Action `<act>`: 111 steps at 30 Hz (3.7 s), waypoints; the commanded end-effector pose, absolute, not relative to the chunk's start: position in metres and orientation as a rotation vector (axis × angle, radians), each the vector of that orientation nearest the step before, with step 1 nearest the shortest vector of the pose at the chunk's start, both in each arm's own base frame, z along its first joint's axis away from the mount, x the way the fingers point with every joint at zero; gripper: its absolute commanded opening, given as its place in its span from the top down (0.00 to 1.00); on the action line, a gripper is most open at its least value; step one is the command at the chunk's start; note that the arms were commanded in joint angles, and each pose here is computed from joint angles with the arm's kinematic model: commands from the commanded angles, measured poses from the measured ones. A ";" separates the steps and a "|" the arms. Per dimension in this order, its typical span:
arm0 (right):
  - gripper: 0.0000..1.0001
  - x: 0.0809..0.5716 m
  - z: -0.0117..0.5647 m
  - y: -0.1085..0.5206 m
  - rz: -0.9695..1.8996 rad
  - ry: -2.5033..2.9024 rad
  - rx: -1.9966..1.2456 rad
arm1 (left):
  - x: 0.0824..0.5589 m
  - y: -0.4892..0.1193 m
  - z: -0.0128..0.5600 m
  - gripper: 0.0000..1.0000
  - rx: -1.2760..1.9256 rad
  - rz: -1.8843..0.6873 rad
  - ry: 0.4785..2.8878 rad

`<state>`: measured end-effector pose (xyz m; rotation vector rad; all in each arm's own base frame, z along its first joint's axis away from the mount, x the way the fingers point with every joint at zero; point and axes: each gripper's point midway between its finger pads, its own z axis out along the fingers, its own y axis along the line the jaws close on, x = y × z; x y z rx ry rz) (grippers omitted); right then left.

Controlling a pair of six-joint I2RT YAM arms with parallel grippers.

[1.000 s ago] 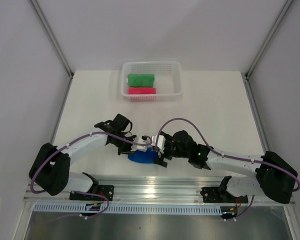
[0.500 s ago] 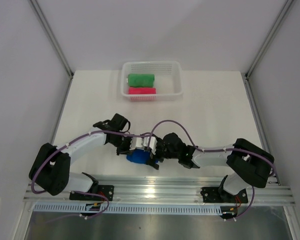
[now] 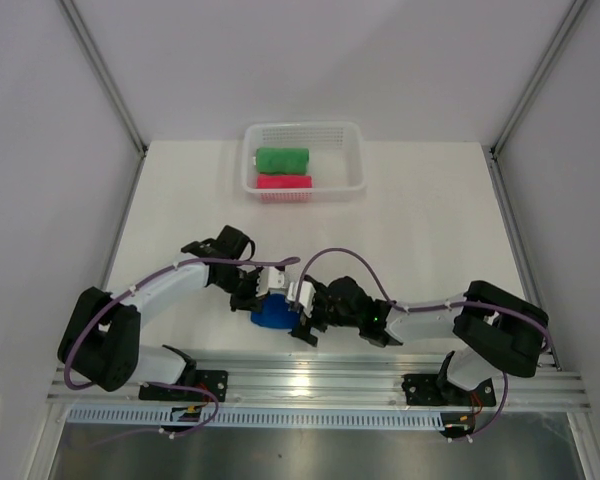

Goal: Roll the towels
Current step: Place the rolled towel into the container

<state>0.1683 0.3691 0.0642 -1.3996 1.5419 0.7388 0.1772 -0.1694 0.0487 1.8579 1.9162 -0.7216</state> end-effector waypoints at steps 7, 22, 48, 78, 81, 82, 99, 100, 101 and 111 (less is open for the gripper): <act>0.01 0.174 0.070 0.383 0.642 1.464 -1.340 | 0.179 -0.194 0.071 0.89 1.763 -0.857 1.803; 0.11 0.175 0.023 0.381 0.501 1.644 -1.487 | 0.169 -0.191 0.065 0.84 1.783 -0.908 1.807; 0.71 0.195 -0.009 0.352 0.286 1.962 -1.322 | 0.208 -0.155 0.149 0.32 1.375 -0.875 2.008; 0.91 0.395 0.234 0.345 0.373 1.790 -0.604 | 0.263 -0.112 0.186 0.32 0.945 -0.637 2.108; 0.92 0.443 0.241 0.329 0.268 1.793 -0.511 | 0.264 -0.111 0.186 0.32 0.934 -0.633 2.109; 0.93 0.465 0.249 0.332 0.251 1.778 -0.471 | 0.263 -0.110 0.185 0.32 0.929 -0.631 2.111; 0.93 0.636 0.141 0.271 -0.119 1.904 -0.127 | 0.262 -0.097 0.163 0.33 0.859 -0.606 2.194; 0.93 0.636 0.134 0.272 -0.098 1.917 -0.113 | 0.263 -0.096 0.161 0.33 0.853 -0.606 2.202; 0.92 0.635 0.125 0.274 -0.087 1.933 -0.106 | 0.264 -0.095 0.160 0.33 0.852 -0.603 2.204; 0.84 0.630 0.075 0.282 -0.065 2.015 -0.086 | 0.270 -0.090 0.155 0.32 0.843 -0.588 2.222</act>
